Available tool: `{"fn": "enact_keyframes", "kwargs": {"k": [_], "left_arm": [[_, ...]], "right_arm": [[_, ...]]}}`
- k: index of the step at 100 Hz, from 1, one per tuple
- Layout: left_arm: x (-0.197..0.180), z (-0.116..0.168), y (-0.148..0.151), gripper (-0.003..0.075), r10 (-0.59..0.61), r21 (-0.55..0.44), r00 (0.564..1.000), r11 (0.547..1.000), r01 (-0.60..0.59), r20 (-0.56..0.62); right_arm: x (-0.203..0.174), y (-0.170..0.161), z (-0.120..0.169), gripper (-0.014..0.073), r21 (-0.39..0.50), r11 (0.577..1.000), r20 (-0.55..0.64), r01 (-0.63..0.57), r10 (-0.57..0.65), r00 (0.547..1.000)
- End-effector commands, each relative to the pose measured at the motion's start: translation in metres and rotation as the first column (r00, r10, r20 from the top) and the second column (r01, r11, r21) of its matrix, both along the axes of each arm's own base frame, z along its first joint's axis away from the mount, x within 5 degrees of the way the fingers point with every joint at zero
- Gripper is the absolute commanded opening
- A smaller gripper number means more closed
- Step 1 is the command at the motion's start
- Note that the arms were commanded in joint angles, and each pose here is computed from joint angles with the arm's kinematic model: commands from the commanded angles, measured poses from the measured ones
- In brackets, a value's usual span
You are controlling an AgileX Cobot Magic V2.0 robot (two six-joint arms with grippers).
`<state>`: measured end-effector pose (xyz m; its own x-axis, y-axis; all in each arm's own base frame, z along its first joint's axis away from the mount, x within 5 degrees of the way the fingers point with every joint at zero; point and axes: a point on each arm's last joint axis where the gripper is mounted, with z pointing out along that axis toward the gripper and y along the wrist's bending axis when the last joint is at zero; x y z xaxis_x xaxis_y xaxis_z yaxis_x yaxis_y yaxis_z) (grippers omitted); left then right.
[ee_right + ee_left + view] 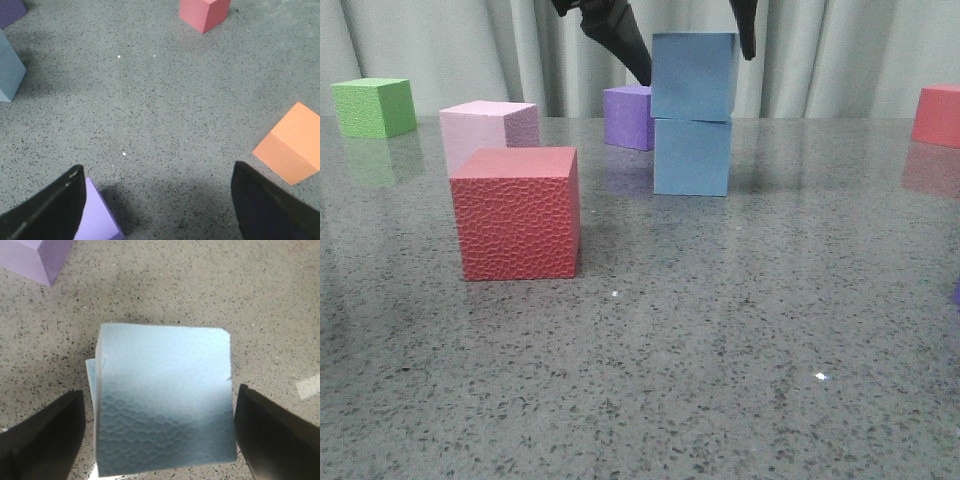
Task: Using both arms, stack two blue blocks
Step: 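Open the left gripper and raise it off the stack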
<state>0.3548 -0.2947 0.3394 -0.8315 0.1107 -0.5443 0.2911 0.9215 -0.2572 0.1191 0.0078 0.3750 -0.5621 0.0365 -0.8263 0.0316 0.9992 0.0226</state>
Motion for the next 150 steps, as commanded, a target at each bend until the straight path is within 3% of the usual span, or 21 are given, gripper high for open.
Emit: {"fn": "enact_keyframes", "kwargs": {"k": [1, 50, 69, 150], "left_arm": [[-0.011, 0.042, 0.003, 0.0582, -0.01, -0.097, 0.994, 0.995, 0.02, 0.105], [-0.019, 0.079, 0.016, 0.0582, -0.019, -0.056, 0.987, 0.998, 0.028, 0.158], [-0.024, 0.096, 0.026, 0.0579, -0.084, 0.029, 0.972, 0.996, 0.08, 0.221], [-0.016, 0.145, 0.154, 0.0574, 0.071, 0.133, 0.945, 0.984, -0.118, 0.319]], "right_arm": [[0.001, -0.001, 0.012, 0.0592, -0.007, 1.0, 0.083, -0.005, 0.005, 0.997], [0.001, -0.001, 0.012, 0.0592, -0.007, 1.0, 0.083, -0.005, 0.005, 0.997], [0.001, -0.001, 0.012, 0.0592, -0.01, 1.0, 0.08, -0.003, 0.004, 0.997], [0.001, -0.002, 0.012, 0.0592, -0.024, 1.0, 0.083, 0.002, 0.0, 0.997]]}}
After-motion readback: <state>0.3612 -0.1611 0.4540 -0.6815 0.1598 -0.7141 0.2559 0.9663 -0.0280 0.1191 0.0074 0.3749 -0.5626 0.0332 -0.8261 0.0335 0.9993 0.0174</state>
